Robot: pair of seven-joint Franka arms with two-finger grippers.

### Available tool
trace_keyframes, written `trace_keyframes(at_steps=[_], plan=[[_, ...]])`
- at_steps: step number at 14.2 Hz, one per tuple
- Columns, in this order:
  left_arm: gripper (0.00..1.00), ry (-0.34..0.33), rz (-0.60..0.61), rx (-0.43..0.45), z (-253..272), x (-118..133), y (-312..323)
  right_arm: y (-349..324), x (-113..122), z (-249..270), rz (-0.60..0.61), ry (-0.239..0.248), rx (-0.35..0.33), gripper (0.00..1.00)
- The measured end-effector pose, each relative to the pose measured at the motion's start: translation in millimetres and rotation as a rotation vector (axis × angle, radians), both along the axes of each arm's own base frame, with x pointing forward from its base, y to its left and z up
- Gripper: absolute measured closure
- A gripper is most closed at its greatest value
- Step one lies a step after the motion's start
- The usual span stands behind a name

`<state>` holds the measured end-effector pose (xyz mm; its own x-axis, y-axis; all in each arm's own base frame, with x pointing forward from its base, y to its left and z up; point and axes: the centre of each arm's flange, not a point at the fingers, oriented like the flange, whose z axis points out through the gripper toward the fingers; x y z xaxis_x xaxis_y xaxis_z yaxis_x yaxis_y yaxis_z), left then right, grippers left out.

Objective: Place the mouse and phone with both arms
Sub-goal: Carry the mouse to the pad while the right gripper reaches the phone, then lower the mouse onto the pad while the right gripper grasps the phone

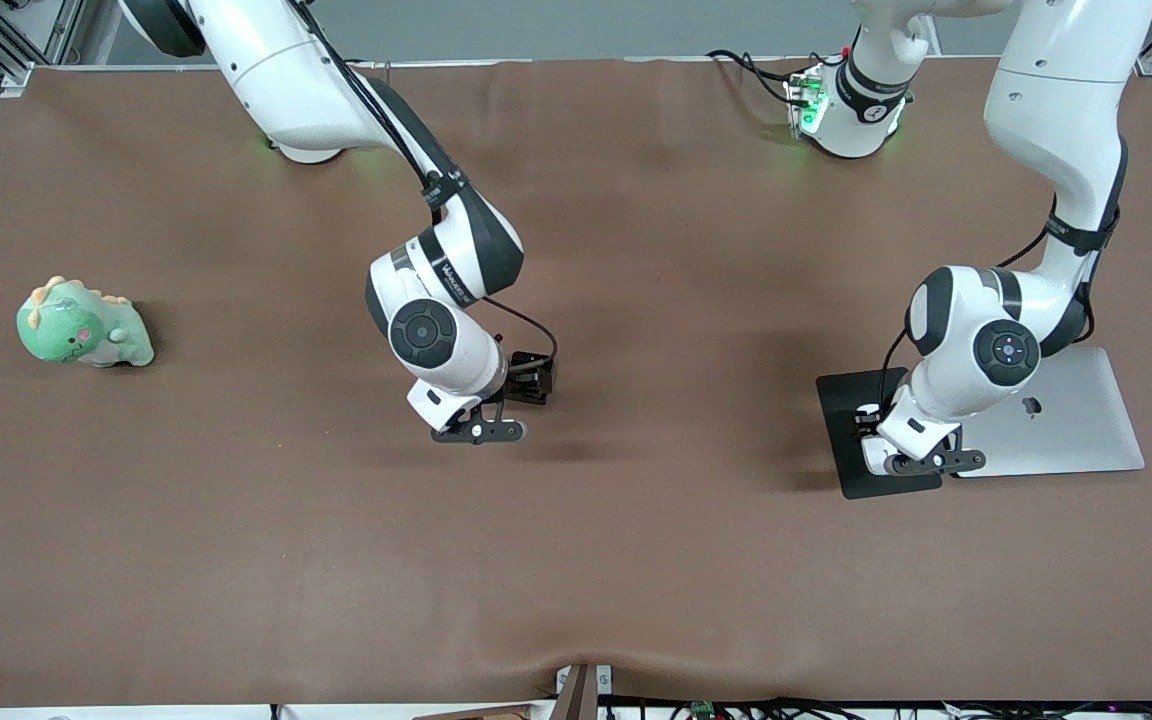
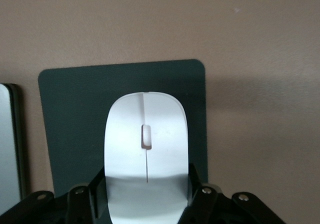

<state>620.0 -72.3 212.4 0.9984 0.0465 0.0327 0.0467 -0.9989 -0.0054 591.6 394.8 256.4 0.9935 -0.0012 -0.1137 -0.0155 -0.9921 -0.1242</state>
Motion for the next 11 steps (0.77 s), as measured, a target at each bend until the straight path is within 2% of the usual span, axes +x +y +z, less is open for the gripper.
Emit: trace_keyframes(at_steps=[4,11], plan=[[0.38,0.006,-0.032,0.025,-18.4,-2.4,1.0,1.8,-13.6,-31.0,-0.036,0.019,-0.028,0.0],[0.38,0.006,-0.039,0.04,-34.5,-2.7,12.4,20.9,-32.1,-54.5,-0.124,0.05,-0.063,0.0]])
